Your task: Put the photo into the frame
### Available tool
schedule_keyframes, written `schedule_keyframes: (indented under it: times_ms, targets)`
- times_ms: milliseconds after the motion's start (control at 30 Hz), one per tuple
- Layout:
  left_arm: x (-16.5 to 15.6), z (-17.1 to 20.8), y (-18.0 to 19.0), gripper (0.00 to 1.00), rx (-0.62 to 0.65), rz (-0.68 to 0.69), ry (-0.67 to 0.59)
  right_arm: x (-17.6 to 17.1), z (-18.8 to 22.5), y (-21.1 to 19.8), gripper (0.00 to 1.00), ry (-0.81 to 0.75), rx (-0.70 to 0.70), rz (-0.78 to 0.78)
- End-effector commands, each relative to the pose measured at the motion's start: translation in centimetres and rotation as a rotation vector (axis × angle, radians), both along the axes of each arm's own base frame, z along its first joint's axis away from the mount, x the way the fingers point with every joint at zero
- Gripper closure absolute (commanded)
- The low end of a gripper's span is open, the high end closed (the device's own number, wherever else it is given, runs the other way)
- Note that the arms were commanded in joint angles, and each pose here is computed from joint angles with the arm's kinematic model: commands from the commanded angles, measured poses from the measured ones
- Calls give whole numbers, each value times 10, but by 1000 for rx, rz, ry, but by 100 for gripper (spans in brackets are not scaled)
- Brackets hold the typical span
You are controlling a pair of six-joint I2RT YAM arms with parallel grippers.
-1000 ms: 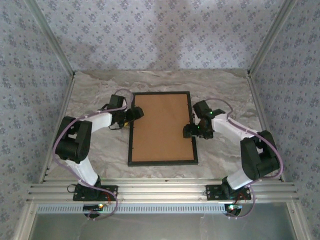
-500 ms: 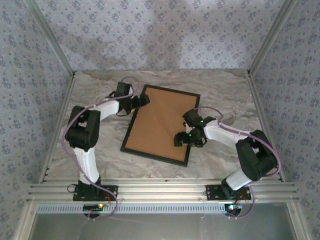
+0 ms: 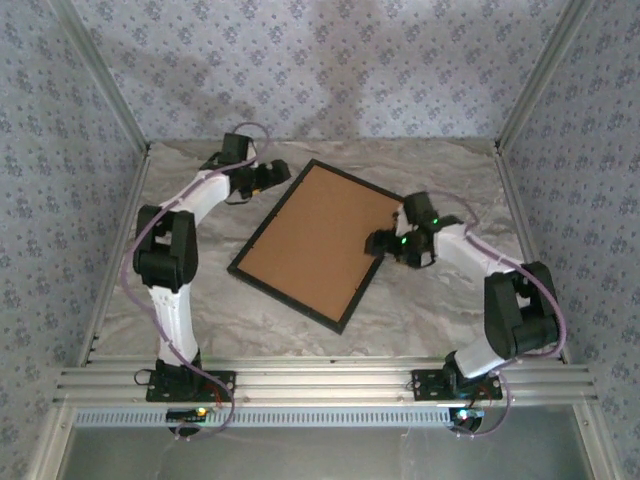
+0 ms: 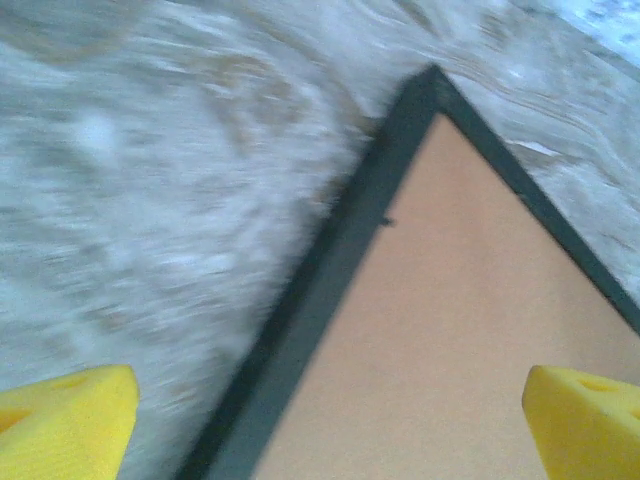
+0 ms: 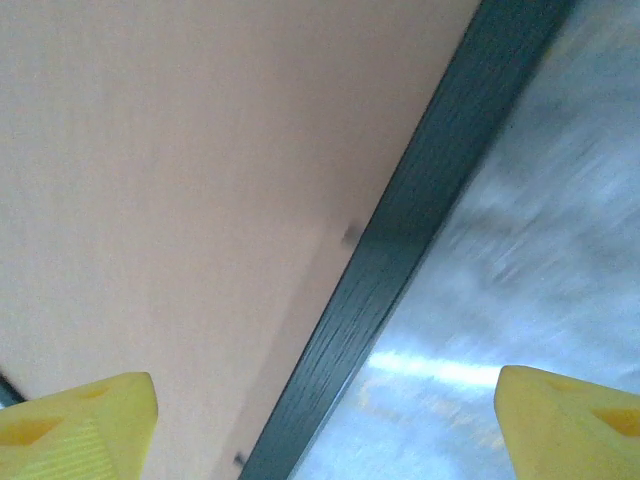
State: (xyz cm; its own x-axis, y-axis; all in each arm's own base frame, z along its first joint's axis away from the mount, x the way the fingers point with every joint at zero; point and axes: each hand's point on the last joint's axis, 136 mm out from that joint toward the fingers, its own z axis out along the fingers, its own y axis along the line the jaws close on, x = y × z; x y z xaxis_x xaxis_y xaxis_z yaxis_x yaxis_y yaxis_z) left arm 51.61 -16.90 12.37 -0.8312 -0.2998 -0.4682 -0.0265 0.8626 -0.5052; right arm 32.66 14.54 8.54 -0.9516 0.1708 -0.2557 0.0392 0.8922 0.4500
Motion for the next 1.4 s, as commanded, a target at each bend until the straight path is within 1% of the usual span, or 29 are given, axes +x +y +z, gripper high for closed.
schedule_keyframes:
  times_ms: [0,33,67,133,200,300,433,567,633,733,833,967,1200,1367]
  targets:
    - [-43,22,29,1,132,18,23,56,14,-28,11,-92,-31,-27]
    - [-56,18,33,1,141,20,43,71,13,-37,11,-103,-41,-56]
    - [-71,14,37,1,151,26,68,92,22,-46,11,-142,-42,-85]
    - [-102,5,44,1,154,41,114,123,19,-64,11,-163,-67,-128]
    - [-136,-3,49,1,157,46,164,153,23,-78,10,-213,-107,-146]
    - [-182,-14,55,2,172,48,249,188,19,-88,10,-233,-180,-153]
    - [-237,-30,53,1,174,56,358,222,8,-88,9,-232,-220,-125]
    - [-264,-44,47,1,108,96,407,239,-9,-78,9,-224,-206,-91]
    - [-266,-52,42,1,61,120,404,242,-17,-71,10,-214,-184,-68]
    - [-262,-60,39,1,36,143,388,237,-23,-57,12,-206,-177,-25]
    - [-251,-64,34,1,11,158,359,227,-25,-45,14,-196,-176,15]
    - [-232,-65,26,1,-29,168,310,213,-28,-40,16,-173,-173,39]
    - [-202,-70,17,2,-50,172,245,177,-28,-39,19,-123,-151,62]
    - [-169,-62,12,1,-42,157,179,145,-27,-40,19,-97,-155,67]
